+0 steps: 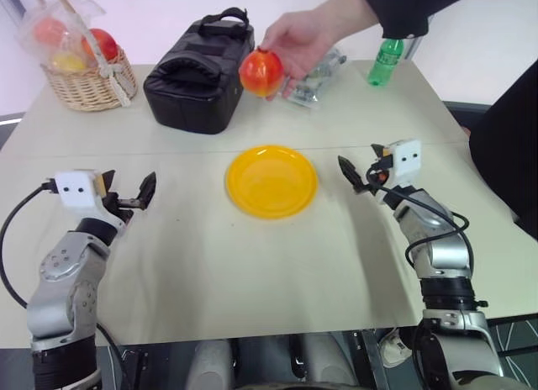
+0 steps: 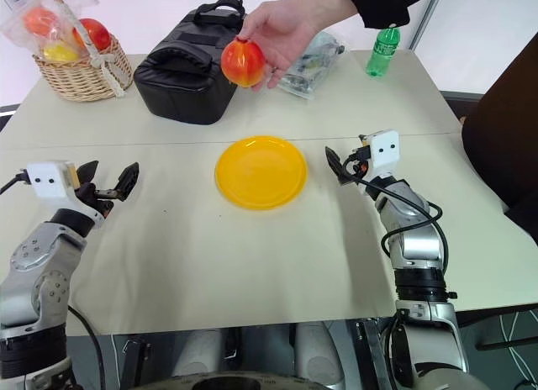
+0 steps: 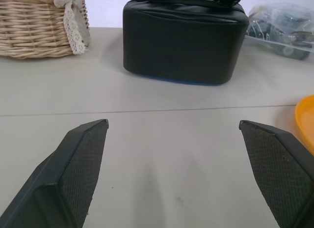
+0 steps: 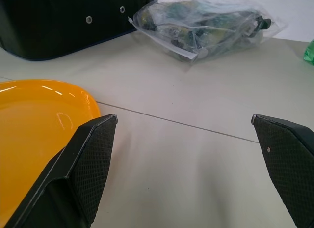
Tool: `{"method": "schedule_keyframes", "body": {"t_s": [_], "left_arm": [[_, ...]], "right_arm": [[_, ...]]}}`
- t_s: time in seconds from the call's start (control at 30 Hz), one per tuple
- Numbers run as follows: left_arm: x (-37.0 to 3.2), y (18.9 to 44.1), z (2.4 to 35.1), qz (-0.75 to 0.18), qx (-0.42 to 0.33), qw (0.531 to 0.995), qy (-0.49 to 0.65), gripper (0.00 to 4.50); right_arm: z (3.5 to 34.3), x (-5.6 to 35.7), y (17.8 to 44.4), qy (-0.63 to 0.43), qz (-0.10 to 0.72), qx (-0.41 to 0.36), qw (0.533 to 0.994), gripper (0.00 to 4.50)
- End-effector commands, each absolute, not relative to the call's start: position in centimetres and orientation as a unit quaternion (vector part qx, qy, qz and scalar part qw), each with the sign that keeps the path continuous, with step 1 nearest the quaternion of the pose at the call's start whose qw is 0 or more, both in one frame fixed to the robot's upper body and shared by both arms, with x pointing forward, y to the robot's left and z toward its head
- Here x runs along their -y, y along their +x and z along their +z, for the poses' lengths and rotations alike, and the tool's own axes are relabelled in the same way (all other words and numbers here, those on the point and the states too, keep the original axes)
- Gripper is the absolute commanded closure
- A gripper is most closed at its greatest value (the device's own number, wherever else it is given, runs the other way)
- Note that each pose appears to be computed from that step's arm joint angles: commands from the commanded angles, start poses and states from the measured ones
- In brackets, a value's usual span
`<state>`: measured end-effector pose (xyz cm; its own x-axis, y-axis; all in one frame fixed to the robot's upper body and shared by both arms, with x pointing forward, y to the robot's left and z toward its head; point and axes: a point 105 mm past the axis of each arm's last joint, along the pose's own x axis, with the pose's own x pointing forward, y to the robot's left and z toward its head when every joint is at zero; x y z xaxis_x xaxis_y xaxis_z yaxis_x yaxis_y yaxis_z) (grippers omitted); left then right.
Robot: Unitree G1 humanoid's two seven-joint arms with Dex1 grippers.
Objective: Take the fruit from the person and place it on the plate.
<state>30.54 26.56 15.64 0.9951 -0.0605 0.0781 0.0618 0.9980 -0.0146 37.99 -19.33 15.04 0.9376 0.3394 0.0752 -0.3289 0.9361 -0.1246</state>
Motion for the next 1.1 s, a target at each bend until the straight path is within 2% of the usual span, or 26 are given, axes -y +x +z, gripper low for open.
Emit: {"method": "schedule_keyframes", "body": {"t_s": [0.03, 0.37, 0.53, 0.67, 0.8, 0.87, 0.97, 1.1], "left_arm": [[-26.6, 30.6, 16.8, -0.032, 0.060, 0.998, 0.003, 0.00], [-26.9, 30.8, 17.3, -0.039, 0.061, 0.997, 0.008, 0.00], [-25.4, 29.5, 20.7, -0.172, 0.062, 0.983, 0.004, 0.00], [-25.5, 28.1, 23.0, -0.240, 0.041, 0.970, 0.017, 0.00], [-25.0, 27.0, 23.9, -0.290, 0.012, 0.957, 0.026, 0.00], [-24.8, 26.8, 24.1, -0.302, 0.001, 0.953, 0.038, 0.00], [-24.9, 27.1, 24.1, -0.298, -0.003, 0.954, 0.044, 0.00], [-24.7, 27.5, 23.6, -0.300, -0.007, 0.953, 0.043, 0.00]], "right_arm": [[17.3, 19.7, 37.9, -0.072, 0.174, 0.078, 0.979, 0.02], [18.0, 20.0, 37.6, -0.088, 0.188, 0.081, 0.975, 0.02], [17.5, 19.6, 37.7, -0.085, 0.188, 0.076, 0.975, 0.02], [17.4, 19.5, 37.7, -0.086, 0.191, 0.074, 0.975, 0.02], [17.7, 19.8, 37.7, -0.091, 0.192, 0.075, 0.974, 0.02], [18.5, 19.1, 37.1, -0.100, 0.226, 0.075, 0.966, 0.02], [20.7, 16.4, 35.0, -0.103, 0.323, 0.082, 0.937, 0.02], [24.2, 13.6, 33.6, -0.094, 0.391, 0.107, 0.909, 0.02]]}}
